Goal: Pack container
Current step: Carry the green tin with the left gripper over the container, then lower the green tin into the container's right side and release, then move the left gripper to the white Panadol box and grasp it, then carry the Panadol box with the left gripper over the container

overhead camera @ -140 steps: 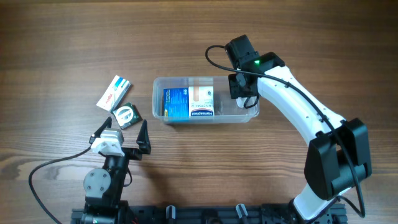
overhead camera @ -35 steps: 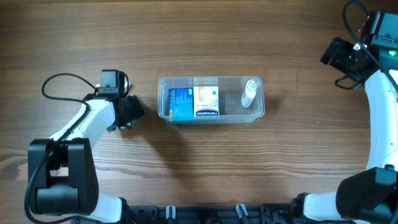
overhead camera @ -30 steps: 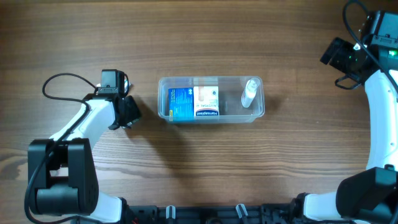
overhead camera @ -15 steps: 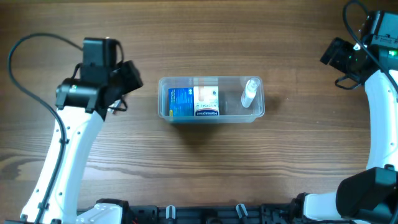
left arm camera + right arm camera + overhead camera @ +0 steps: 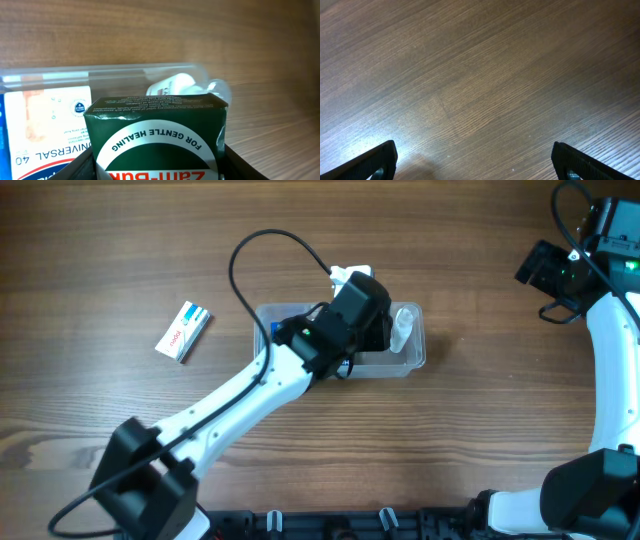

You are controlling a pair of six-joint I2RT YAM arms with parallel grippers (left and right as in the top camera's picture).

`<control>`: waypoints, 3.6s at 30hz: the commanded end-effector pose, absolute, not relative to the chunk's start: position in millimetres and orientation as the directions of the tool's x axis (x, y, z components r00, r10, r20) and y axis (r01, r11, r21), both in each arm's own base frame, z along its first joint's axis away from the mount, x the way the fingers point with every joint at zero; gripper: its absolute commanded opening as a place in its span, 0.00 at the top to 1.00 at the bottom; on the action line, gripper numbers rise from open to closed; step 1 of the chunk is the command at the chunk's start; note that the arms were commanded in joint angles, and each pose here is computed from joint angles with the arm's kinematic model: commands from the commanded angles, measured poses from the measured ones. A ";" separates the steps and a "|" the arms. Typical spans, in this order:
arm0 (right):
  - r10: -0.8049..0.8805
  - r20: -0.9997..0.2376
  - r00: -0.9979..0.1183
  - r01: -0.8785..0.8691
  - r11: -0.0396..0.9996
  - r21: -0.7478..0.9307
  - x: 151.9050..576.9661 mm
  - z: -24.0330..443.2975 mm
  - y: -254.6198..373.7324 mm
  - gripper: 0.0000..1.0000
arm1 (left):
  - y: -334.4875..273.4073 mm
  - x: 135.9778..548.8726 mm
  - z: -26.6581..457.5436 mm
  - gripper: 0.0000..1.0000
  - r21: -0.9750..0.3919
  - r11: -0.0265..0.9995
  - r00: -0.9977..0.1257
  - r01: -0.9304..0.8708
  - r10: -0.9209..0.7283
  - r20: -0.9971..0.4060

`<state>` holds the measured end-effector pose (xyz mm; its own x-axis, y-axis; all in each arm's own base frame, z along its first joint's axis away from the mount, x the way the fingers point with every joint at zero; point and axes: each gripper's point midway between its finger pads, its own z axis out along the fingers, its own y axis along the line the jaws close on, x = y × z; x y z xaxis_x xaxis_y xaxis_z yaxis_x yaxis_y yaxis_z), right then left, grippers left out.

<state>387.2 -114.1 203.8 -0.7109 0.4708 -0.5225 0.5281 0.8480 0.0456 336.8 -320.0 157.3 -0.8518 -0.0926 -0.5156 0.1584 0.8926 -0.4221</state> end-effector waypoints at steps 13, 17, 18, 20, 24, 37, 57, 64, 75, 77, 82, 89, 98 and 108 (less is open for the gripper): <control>0.477 -0.545 -0.689 0.532 0.844 0.067 387.5 215.2 -112.9 0.00 | -328.1 329.8 89.9 0.49 -0.317 0.940 -0.902 0.127 -0.023 -0.431; 0.477 -0.545 -0.689 0.532 0.844 0.067 387.4 215.1 -112.9 0.00 | -328.8 329.1 88.5 0.51 -0.317 0.940 -0.903 0.125 -0.024 -0.428; 0.477 -0.545 -0.689 0.532 0.844 0.067 387.4 215.1 -112.9 0.00 | -330.5 327.8 87.0 0.50 -0.316 0.940 -0.904 0.129 -0.020 -0.426; 0.478 -0.545 -0.689 0.532 0.844 0.067 387.3 215.0 -112.9 0.00 | -335.7 324.9 82.5 0.51 -0.312 0.940 -0.904 0.138 -0.009 -0.426; 0.477 -0.545 -0.689 0.532 0.844 0.066 387.3 215.0 -112.9 0.00 | -334.8 327.5 67.5 0.49 -0.297 0.949 -0.910 0.104 -0.030 -0.414; 0.477 -0.545 -0.689 0.532 0.844 0.067 387.4 215.1 -112.9 0.00 | -334.4 328.2 67.0 0.25 -0.294 0.950 -0.909 0.103 -0.030 -0.416; 0.477 -0.545 -0.689 0.532 0.844 0.067 387.5 215.2 -112.9 0.00 | 48.0 398.6 128.8 0.00 0.098 0.987 -0.902 -0.126 -0.073 -0.425; 0.477 -0.545 -0.689 0.532 0.844 0.067 387.4 215.1 -112.9 0.00 | 30.7 395.6 77.7 0.00 -0.017 0.950 -0.901 0.312 0.291 -0.323; 0.478 -0.545 -0.689 0.532 0.844 0.067 387.3 215.0 -112.9 0.00 | 40.9 383.4 -1.2 0.00 -0.036 0.934 -0.928 0.355 0.347 -0.133; 0.478 -0.545 -0.689 0.532 0.844 0.067 387.3 215.0 -112.9 0.00 | 41.9 382.5 -8.3 0.02 -0.036 0.935 -0.930 0.353 0.347 -0.118; 0.477 -0.545 -0.689 0.532 0.844 0.067 387.4 215.1 -112.9 0.00 | 47.9 383.0 -9.8 0.46 -0.005 0.938 -0.933 0.347 0.345 -0.105; 0.477 -0.545 -0.689 0.532 0.844 0.067 387.4 215.0 -112.9 0.00 | 48.7 393.4 3.5 0.56 0.016 0.937 -0.927 0.348 0.347 -0.142; 0.477 -0.545 -0.689 0.532 0.844 0.067 387.4 215.1 -112.9 0.00 | -40.6 443.2 198.1 0.64 0.256 0.845 -0.641 0.469 0.526 -0.559; 0.477 -0.545 -0.689 0.532 0.844 0.067 387.5 215.2 -112.9 0.00 | -197.2 355.2 187.0 0.60 0.184 0.548 -0.419 0.816 0.780 -0.464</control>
